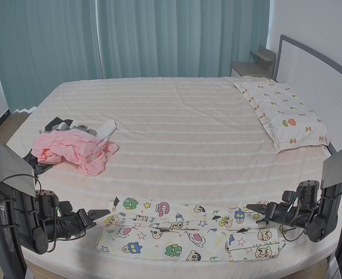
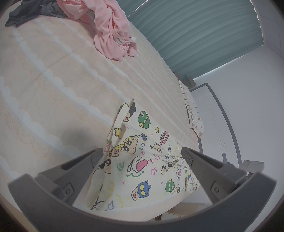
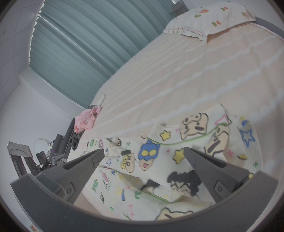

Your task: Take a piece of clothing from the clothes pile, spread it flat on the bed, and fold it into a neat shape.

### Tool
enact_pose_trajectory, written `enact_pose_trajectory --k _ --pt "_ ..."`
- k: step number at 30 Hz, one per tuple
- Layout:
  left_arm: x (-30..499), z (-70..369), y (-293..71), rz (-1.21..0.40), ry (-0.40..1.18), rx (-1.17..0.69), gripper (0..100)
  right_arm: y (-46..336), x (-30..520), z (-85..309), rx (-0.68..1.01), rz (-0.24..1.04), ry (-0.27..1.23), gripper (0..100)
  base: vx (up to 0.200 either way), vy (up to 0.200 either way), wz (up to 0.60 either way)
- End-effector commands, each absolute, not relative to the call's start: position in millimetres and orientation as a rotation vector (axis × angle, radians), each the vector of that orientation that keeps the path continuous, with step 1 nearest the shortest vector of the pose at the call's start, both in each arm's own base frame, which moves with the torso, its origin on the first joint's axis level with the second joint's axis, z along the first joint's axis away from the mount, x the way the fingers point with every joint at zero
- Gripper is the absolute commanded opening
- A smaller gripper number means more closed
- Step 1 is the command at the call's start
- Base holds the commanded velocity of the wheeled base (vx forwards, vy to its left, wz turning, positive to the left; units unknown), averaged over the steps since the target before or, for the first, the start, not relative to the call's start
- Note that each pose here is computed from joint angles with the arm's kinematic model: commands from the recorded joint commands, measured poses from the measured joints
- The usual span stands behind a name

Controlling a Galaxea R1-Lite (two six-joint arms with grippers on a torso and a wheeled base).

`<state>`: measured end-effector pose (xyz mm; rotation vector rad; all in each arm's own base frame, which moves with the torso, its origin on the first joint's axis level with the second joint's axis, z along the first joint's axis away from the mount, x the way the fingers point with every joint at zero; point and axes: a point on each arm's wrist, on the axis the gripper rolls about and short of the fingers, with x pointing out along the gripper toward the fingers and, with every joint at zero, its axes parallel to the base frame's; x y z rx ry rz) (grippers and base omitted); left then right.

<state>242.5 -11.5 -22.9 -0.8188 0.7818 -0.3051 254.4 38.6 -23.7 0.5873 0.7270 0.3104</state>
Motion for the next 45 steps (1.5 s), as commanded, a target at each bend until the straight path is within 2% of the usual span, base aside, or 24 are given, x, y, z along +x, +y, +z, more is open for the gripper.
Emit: enact_pose_trajectory --k 1,10,21,25,31,34,35,37,42,45 --pt "243 -22 -11 -0.308 0.767 -0.815 100 34 243 -38 0.585 0.271 0.810 100 0.000 0.000 0.00" --pt "243 -22 -11 -0.308 0.768 -0.814 100 33 235 -40 0.558 0.270 0.842 100 0.000 0.000 0.00" --pt "245 -22 -12 -0.312 0.764 -0.811 100 53 240 23 0.488 0.433 0.579 100 0.000 0.000 0.00" --pt "245 -22 -12 -0.312 0.763 -0.811 100 62 266 26 0.484 0.448 0.579 100 0.000 0.000 0.00" --pt "245 -22 -12 -0.314 0.762 -0.810 100 81 318 30 0.435 0.307 0.674 100 0.000 0.000 0.00" --pt "246 -23 -12 -0.316 0.760 -0.807 100 92 346 17 0.279 0.233 0.749 100 0.000 0.000 0.00" --pt "246 -23 -12 -0.316 0.760 -0.807 100 92 346 17 0.279 0.233 0.749 100 0.000 0.000 0.00" --pt "246 -23 -12 -0.319 0.758 -0.798 100 100 358 -3 0.170 0.172 0.769 100 0.000 0.000 0.00" --pt "246 -23 -12 -0.320 0.757 -0.797 100 114 355 -31 0.090 0.130 0.815 100 0.000 0.000 0.00" --pt "246 -23 -12 -0.321 0.758 -0.791 100 116 355 -48 0.027 0.049 0.797 100 0.000 0.000 0.00"
